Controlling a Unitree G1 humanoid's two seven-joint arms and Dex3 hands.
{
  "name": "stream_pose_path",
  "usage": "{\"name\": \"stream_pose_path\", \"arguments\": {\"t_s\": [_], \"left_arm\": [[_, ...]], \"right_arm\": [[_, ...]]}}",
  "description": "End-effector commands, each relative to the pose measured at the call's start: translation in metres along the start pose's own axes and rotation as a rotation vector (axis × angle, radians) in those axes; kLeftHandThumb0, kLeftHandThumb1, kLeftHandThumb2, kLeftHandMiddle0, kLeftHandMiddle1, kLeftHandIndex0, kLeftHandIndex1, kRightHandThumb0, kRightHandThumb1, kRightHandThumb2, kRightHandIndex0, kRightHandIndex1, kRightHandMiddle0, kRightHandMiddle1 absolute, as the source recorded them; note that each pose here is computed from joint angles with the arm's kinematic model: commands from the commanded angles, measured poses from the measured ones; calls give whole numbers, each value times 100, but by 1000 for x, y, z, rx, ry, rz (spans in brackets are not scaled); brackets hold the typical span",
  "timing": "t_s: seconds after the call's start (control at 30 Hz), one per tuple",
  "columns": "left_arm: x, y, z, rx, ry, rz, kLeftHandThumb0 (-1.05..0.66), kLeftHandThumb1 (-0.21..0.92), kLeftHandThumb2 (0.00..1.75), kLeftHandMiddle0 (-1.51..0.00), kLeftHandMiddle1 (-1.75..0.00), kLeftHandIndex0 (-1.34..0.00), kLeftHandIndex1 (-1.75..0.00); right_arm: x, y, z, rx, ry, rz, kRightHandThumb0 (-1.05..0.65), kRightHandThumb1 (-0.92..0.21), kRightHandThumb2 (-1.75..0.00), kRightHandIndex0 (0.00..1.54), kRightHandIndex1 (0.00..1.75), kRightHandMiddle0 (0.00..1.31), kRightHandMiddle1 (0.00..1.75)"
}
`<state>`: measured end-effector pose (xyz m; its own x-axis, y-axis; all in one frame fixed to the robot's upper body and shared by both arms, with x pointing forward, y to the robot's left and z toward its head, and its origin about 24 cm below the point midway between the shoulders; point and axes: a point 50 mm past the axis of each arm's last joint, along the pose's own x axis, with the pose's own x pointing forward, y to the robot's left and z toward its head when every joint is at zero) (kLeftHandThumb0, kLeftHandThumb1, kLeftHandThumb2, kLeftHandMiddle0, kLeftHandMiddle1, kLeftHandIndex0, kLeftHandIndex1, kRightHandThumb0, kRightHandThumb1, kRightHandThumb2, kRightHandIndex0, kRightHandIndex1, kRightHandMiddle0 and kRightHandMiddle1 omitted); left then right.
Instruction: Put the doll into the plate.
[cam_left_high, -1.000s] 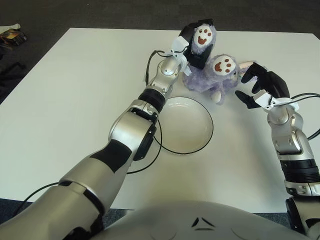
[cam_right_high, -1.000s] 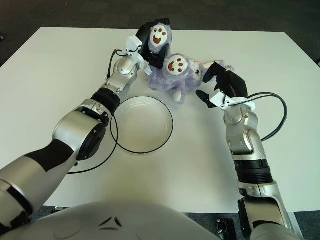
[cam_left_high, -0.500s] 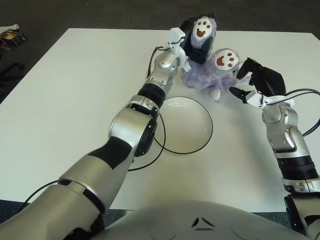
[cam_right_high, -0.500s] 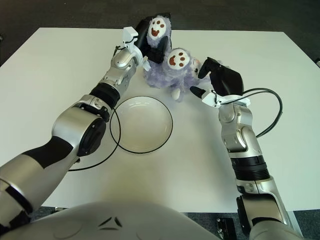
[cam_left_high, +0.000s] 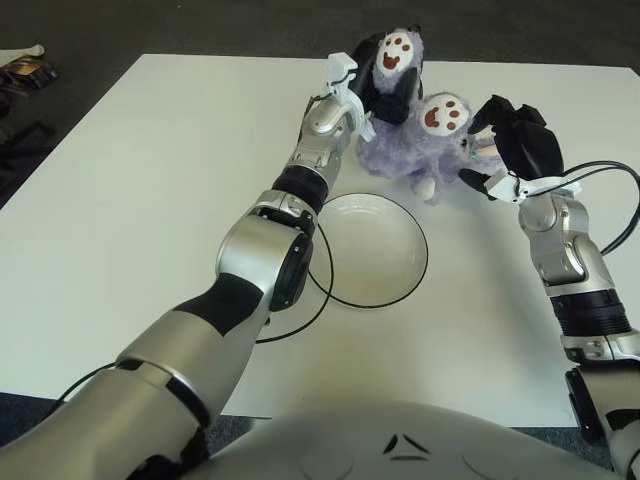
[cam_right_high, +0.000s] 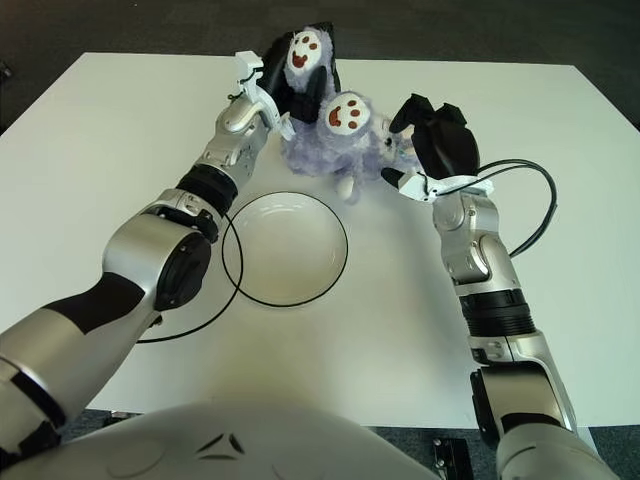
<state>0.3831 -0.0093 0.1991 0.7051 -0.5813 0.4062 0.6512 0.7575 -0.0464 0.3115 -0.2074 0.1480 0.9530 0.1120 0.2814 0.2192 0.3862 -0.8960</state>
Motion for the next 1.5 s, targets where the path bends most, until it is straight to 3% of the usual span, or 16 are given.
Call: {"name": "stream_pose_path", "arguments": {"t_s": [0.0, 0.07, 0.27, 0.6, 0.93, 1.13, 1.33, 1.47], "left_arm": [[11, -24, 6, -53, -36, -68, 54, 14, 153, -76, -175, -107, -175], [10, -23, 6, -56, -38, -75, 54, 14, 153, -76, -175, -107, -175], [9, -22, 4, -65, -30, -90, 54, 14, 153, -75, -175, -106, -175], [9, -22, 2, -69, -14, -94, 53, 15, 151, -74, -175, -104, -175], [9, -23, 0, -73, -3, -75, 53, 16, 151, -74, -175, -103, -175], [9, -25, -2, -90, 2, -65, 53, 16, 151, -74, -175, -102, -175], [9, -26, -3, -96, 0, -60, 53, 16, 150, -73, -175, -102, -175], [9, -26, -3, -98, 0, -58, 53, 17, 150, -73, -175, -102, -175]], "right_arm": [[8, -8, 3, -52, -22, 21, 22, 7, -157, 0, 63, 0, 123], [11, -12, 6, -92, -17, 62, 19, 6, -156, 0, 48, 0, 108], [14, -18, 12, -159, 27, 156, 16, 6, -153, 0, 36, 0, 86], [18, -25, 19, -192, 70, 206, -2, 4, -141, 0, 39, 0, 68], [23, -35, 33, -201, 82, 342, -25, -4, -123, 0, 40, 0, 42], [30, -38, 35, -105, 91, 384, -28, -4, -120, 0, 28, 0, 26], [34, -38, 31, 5, 84, 348, -48, -8, -112, 0, 5, 0, 11], [36, -39, 29, 46, 81, 349, -57, -10, -106, 0, 1, 0, 13]]}}
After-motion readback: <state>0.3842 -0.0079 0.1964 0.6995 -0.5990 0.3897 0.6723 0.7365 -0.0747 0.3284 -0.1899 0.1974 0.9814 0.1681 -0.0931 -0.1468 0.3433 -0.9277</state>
